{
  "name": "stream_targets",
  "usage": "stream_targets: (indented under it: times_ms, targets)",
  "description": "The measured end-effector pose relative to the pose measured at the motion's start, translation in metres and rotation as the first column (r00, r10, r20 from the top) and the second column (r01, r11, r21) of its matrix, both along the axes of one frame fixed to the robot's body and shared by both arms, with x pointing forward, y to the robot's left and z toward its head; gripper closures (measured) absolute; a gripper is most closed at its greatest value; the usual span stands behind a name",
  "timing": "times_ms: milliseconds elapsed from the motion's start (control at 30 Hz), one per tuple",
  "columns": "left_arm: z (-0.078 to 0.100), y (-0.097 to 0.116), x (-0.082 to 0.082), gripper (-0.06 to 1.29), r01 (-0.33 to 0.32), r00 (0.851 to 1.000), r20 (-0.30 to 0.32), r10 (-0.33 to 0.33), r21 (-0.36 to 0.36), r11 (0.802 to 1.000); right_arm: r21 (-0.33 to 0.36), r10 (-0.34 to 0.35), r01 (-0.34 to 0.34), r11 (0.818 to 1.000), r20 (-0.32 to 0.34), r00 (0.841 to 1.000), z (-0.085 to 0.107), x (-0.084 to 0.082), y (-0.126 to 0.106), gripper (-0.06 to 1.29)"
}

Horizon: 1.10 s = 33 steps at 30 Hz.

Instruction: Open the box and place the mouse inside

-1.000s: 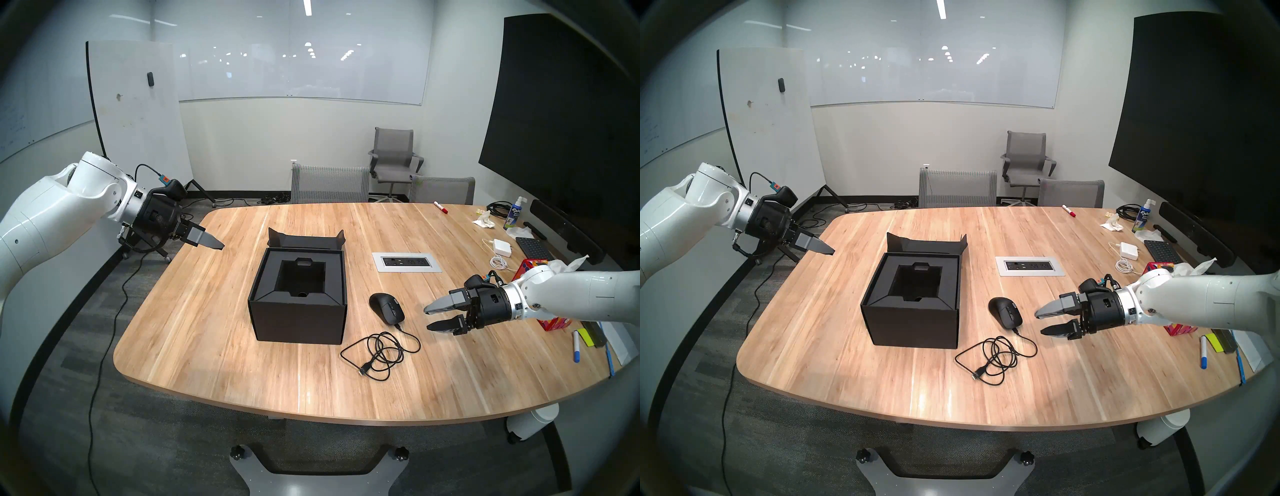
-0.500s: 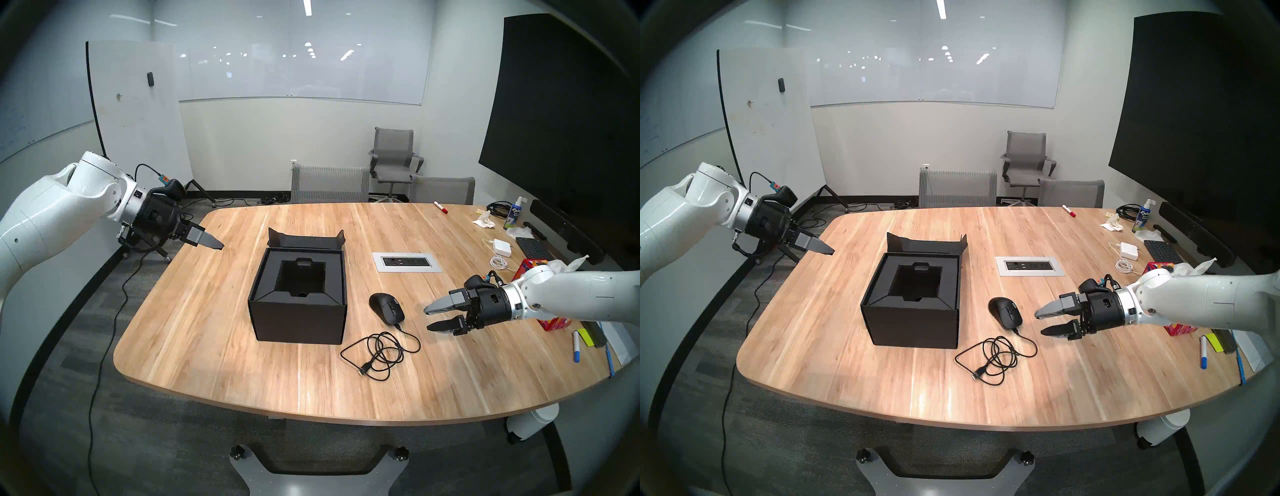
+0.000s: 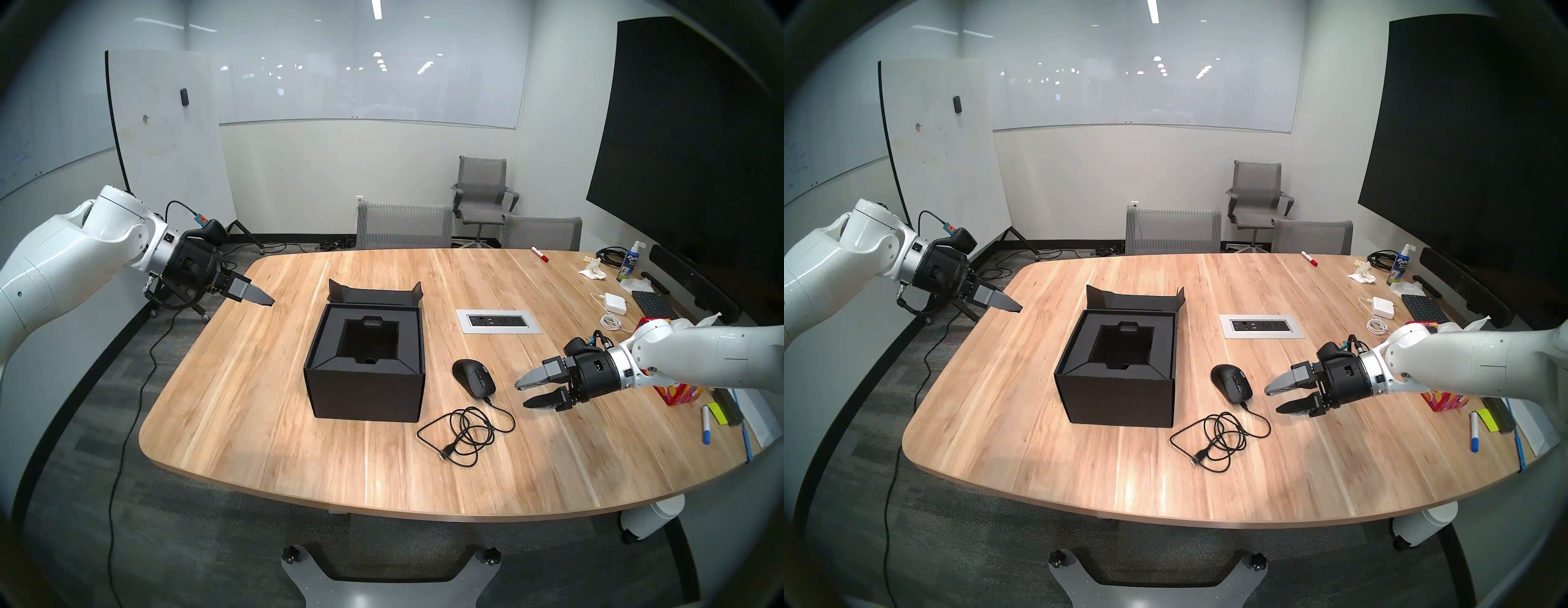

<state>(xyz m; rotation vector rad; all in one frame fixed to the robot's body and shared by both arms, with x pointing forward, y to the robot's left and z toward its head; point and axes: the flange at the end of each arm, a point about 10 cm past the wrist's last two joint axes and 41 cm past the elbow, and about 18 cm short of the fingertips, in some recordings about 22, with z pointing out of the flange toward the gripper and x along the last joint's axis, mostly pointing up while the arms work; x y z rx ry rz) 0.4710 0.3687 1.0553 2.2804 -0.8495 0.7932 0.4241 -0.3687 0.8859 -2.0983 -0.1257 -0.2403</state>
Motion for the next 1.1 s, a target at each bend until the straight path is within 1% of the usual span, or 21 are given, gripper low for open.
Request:
stream_targets:
  times_ms: [267,600,833,1100]
  targets:
    - [0.0,0.0,0.0,0.03,0.002,1.0,-0.001,-0.002,-0.002,1.0,-0.032,0.019,-0.018,0.999,0.008,1.0,0.0,0.005,0.004,-0.01]
    - [0.0,0.0,0.0,0.03,0.004,1.0,-0.002,-0.004,-0.004,1.0,-0.067,0.035,-0.034,0.997,0.012,0.999,0.005,0.017,0.004,-0.01]
    - [0.0,0.0,-0.001,0.03,0.006,1.0,-0.003,-0.006,-0.005,1.0,-0.091,0.052,-0.052,0.994,0.004,0.999,0.008,0.024,0.006,-0.01]
    - [0.001,0.0,-0.001,0.03,0.008,1.0,-0.003,-0.008,-0.008,1.0,-0.111,0.087,-0.088,0.99,-0.012,0.996,0.012,0.032,0.014,-0.01]
